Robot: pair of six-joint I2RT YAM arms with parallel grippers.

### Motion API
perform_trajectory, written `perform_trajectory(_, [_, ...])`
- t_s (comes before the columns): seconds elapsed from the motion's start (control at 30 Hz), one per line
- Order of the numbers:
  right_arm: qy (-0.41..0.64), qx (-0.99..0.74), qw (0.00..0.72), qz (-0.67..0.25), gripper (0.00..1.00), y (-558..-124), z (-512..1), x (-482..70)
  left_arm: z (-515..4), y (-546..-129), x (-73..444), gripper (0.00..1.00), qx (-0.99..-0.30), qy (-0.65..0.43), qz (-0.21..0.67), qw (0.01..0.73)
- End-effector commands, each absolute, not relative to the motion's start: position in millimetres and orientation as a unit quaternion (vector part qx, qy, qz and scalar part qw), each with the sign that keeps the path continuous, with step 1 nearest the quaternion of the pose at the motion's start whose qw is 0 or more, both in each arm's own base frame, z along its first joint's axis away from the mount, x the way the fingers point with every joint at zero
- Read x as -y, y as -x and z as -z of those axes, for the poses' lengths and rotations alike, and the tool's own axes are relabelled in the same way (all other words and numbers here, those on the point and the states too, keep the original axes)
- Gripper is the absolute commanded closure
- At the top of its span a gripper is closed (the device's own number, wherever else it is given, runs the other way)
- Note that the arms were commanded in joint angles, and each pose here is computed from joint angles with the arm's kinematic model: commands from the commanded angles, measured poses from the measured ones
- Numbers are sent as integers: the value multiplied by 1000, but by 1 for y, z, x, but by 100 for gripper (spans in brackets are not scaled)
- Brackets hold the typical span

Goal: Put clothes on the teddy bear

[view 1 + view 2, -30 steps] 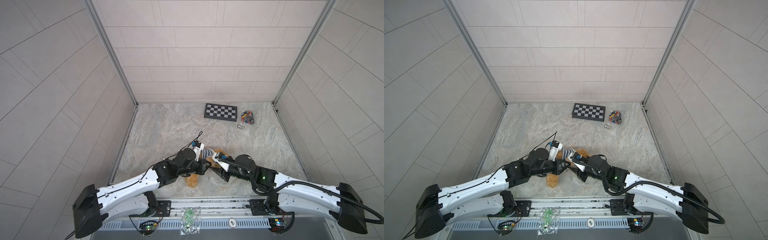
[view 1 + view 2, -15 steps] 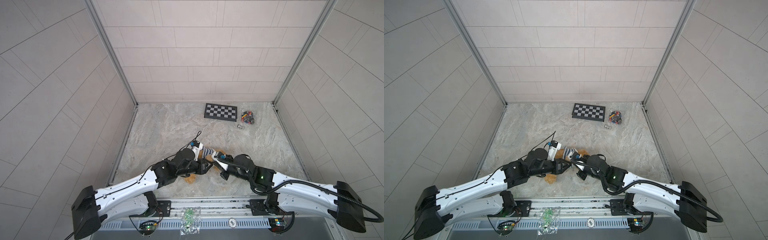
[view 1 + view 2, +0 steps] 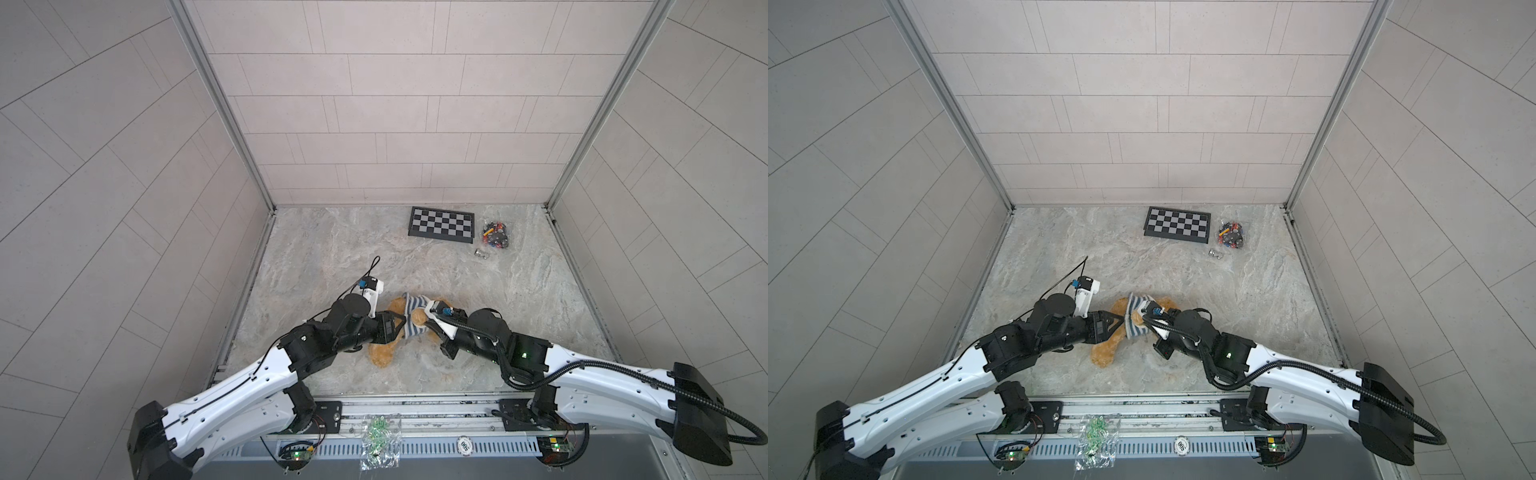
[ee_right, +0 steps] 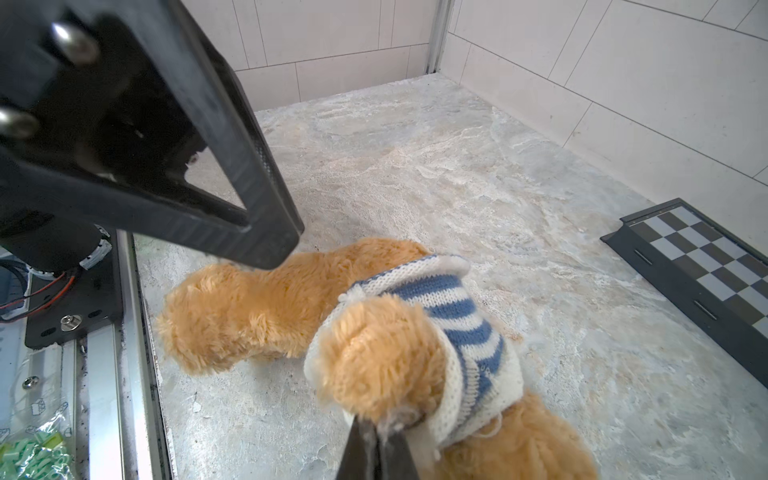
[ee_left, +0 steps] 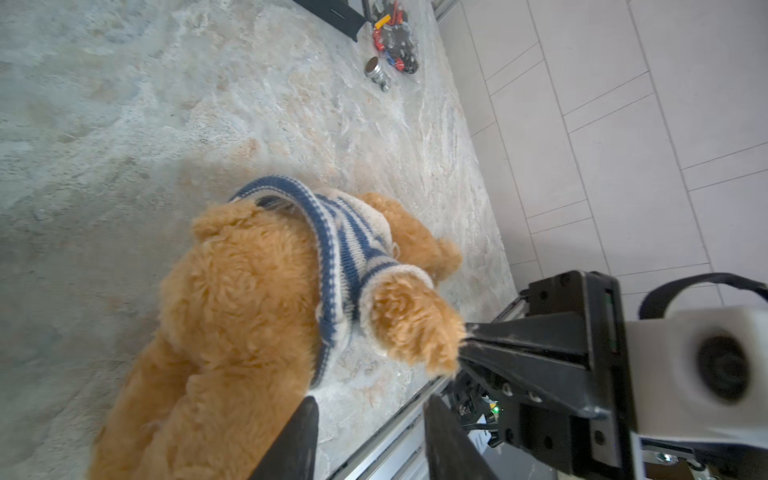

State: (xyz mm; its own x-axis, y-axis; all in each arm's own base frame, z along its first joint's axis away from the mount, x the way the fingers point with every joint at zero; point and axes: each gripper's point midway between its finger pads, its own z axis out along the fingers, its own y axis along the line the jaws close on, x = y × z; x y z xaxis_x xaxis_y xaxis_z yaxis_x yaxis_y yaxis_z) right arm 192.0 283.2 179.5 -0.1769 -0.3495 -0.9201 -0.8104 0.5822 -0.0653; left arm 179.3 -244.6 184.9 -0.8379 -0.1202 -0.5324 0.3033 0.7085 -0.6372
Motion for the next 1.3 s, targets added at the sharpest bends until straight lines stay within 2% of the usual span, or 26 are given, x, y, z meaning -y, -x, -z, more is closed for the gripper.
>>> perform_trajectory(0.0, [385, -717, 526, -244, 100, -193, -194, -286, -185, -189, 242, 57, -888, -65, 346, 296])
perform_trajectory(0.33, [387, -717, 524, -251, 100, -191, -194, -286, -175, -211, 265, 64, -898, -83, 318, 293])
perform_trajectory(0.43, [387, -714, 525, -253, 100, -189, -195, -285, -166, -217, 260, 70, -906, -73, 293, 296])
perform_trajectory(0.67, [385, -713, 528, -254, 100, -189, -198, -283, -153, -219, 249, 100, -913, -55, 272, 301])
perform_trajectory(0.87, [375, -710, 537, -258, 100, -188, -207, -279, -138, -220, 233, 100, -922, -52, 243, 298])
perform_trajectory(1.03, [371, -728, 523, -241, 100, -193, -209, -279, -149, -218, 241, 100, -915, -88, 251, 303])
perform_trajectory(1.27, [320, -776, 493, -228, 100, -212, -215, -283, -154, -209, 241, 81, -910, -117, 255, 304])
